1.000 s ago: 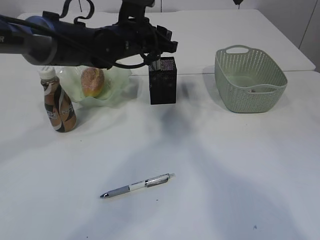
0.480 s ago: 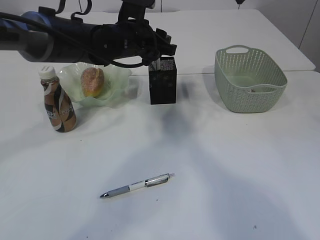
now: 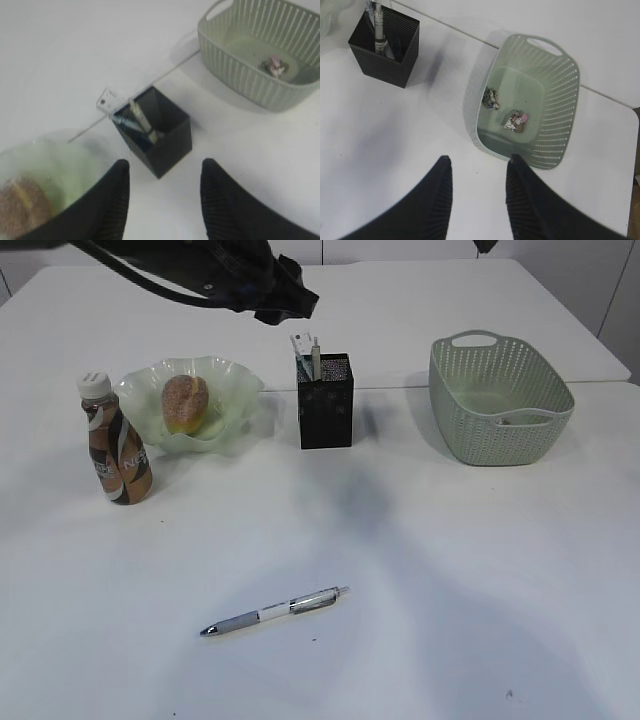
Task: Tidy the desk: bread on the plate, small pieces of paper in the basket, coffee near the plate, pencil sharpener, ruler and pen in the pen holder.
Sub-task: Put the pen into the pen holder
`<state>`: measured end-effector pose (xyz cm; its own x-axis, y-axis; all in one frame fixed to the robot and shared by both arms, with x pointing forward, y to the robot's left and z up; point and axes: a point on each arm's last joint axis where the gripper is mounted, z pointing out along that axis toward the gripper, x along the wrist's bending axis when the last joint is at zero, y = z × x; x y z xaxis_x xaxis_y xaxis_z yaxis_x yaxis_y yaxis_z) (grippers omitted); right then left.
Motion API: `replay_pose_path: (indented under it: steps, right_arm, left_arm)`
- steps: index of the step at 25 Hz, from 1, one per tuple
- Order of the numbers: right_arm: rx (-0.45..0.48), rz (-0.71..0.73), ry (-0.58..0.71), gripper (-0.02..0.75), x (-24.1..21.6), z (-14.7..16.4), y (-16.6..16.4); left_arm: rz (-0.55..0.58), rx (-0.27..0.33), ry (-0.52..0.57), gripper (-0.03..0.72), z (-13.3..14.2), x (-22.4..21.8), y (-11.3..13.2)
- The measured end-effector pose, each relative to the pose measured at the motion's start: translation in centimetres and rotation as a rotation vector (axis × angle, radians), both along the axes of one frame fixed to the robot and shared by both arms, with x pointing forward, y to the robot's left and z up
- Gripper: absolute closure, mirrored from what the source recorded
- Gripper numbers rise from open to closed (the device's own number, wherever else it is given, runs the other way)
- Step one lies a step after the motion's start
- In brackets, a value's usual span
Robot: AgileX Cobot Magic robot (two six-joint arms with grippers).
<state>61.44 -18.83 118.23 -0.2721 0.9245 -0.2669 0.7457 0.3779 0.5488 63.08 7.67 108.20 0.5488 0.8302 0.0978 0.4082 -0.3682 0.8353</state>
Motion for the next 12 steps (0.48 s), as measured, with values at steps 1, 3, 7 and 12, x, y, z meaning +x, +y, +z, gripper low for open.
replay_pose_path:
  steps: [1,3,7,12]
  right_arm:
    - [0.001,-0.001,0.0,0.438,0.0,0.0,0.0]
    - [0.018,0.002,0.005,0.438,0.0,0.0,0.1]
    - [0.065,0.013,0.021,0.438,-0.2,-0.1,0.5]
    - [0.106,0.023,0.036,0.438,-0.3,-0.2,0.9]
  left_arm:
    - [-0.001,0.028,0.033,0.361,0.4,-0.6,0.4]
    - [-0.003,0.085,0.103,0.361,0.8,-1.6,1.0]
    - [-0.03,0.223,0.264,0.361,0.4,-3.2,2.1]
    - [-0.144,0.336,0.43,0.365,-0.6,-4.9,2.4]
